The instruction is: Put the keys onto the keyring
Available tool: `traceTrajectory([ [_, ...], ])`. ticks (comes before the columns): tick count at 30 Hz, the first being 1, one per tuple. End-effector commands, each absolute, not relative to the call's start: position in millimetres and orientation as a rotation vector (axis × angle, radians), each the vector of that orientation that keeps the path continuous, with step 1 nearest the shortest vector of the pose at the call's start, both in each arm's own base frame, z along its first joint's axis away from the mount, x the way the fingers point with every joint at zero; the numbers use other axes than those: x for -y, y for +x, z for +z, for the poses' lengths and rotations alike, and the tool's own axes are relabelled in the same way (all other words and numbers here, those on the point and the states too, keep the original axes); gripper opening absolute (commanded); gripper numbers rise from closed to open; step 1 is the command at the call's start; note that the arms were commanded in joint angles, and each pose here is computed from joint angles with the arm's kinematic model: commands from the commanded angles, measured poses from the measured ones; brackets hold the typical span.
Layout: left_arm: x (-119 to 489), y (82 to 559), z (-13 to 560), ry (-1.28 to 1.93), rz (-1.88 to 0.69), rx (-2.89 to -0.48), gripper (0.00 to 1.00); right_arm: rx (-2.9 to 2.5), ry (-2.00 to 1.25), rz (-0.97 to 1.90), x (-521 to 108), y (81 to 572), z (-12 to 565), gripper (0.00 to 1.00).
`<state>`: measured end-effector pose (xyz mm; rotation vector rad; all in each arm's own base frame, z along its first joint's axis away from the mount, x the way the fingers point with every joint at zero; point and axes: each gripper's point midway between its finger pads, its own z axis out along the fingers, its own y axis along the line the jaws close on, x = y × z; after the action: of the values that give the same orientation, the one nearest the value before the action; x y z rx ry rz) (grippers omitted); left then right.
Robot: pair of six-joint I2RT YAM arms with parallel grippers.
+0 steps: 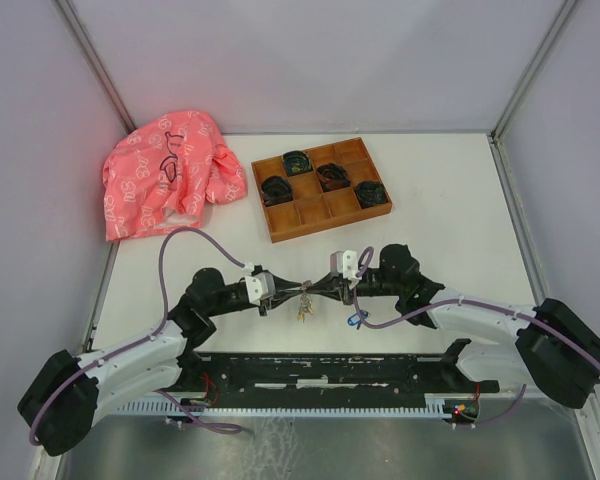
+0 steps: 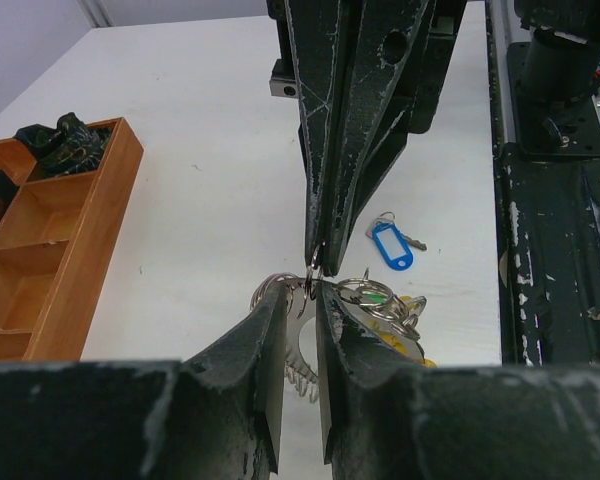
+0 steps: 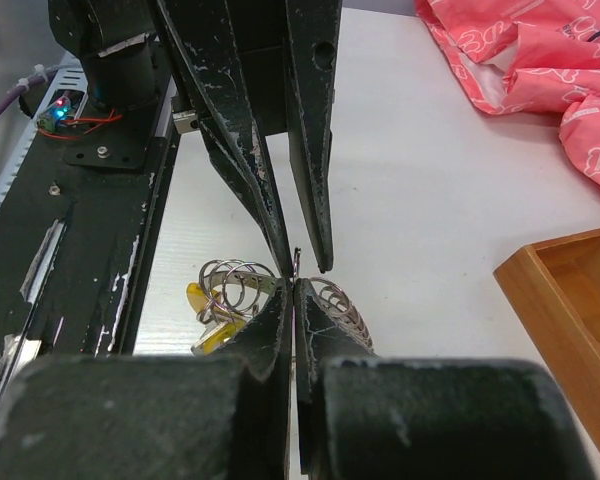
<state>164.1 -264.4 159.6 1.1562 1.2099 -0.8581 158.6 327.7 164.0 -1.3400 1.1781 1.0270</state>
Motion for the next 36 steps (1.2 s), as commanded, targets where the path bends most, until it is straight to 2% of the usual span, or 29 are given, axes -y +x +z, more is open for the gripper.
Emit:
traceTrajectory([
  [1, 270, 162, 182, 1.139, -0.902, -1.137, 0.24, -1.088, -1.349, 1.042, -334, 157, 183, 0.01],
  [15, 274, 161, 178, 1.172, -0.924, -1.150, 0.19, -1.073, -1.353, 1.052, -336, 157, 187, 0.01],
  [19, 275, 160, 178, 1.177, -0.927, -1.148, 0.11, -1.082, -1.360, 1.052, -337, 157, 184, 0.01],
  [21, 274, 160, 179, 1.176, -0.925, -1.143, 0.04, -1.090, -1.373, 1.047, -336, 157, 183, 0.01],
  [23, 274, 160, 180, 1.177, -0.919, -1.139, 0.03, -1.099, -1.381, 1.030, -335, 159, 182, 0.02],
  [26, 272, 163, 178, 1.174, -0.896, -1.162, 0.03, -1.132, -1.374, 0.987, -330, 163, 181, 0.08],
  [29, 269, 168, 178, 1.168, -0.866, -1.183, 0.03, -1.198, -1.356, 0.927, -321, 169, 182, 0.25],
  [34, 267, 175, 175, 1.153, -0.833, -1.231, 0.03, -1.356, -1.247, 0.855, -301, 177, 191, 0.42],
  [36, 265, 179, 173, 1.138, -0.817, -1.253, 0.03, -1.472, -1.167, 0.843, -292, 181, 189, 0.44],
])
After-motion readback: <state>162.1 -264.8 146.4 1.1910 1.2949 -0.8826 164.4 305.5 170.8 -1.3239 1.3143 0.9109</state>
